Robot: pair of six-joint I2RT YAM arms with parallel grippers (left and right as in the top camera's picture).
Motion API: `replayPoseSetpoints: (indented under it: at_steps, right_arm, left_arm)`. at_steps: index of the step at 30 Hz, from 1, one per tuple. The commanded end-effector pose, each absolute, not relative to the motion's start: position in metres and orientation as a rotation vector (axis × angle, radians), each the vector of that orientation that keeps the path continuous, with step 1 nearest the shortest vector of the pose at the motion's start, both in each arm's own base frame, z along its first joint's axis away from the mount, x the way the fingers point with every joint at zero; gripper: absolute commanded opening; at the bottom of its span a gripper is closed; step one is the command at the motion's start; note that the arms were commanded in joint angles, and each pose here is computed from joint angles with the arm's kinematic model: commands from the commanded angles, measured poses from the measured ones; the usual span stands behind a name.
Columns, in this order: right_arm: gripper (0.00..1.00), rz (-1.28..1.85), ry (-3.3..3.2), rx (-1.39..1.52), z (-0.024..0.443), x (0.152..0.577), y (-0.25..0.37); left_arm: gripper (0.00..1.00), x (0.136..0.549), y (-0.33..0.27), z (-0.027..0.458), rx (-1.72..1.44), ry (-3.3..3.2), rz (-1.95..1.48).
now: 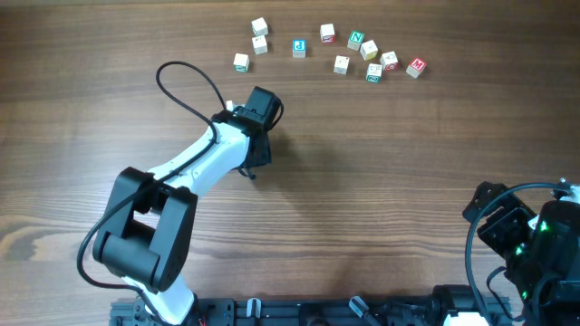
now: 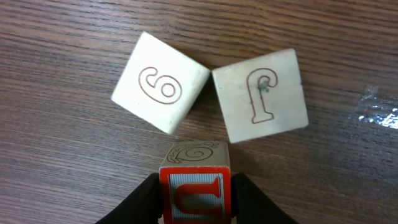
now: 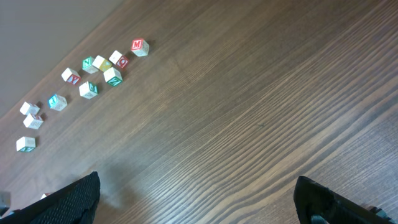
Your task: Form a circle
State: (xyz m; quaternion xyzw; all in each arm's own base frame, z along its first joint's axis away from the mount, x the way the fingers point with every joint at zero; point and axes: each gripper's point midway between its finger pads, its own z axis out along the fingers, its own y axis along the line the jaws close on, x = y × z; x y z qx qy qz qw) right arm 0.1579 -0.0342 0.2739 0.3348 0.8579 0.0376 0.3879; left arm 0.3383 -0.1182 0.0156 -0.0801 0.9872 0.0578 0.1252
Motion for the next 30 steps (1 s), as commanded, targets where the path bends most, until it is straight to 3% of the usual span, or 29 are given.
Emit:
replayPoseSetpoints:
  at_steps: [1, 30]
  right_arm:
    - [1.0, 0.095, 2.175, 0.858, 0.2747, 0.1567, -0.0349]
    - [1.0, 0.095, 2.174, 0.859, 0.2747, 0.1567, -0.0349]
  left_arm:
    - [0.38, 0.3374, -0.1231, 0.018, -0.191, 2.877, 0.135]
    - [0.39, 0.3418, -0.122, 0.0192, -0.173, 2.857, 0.147]
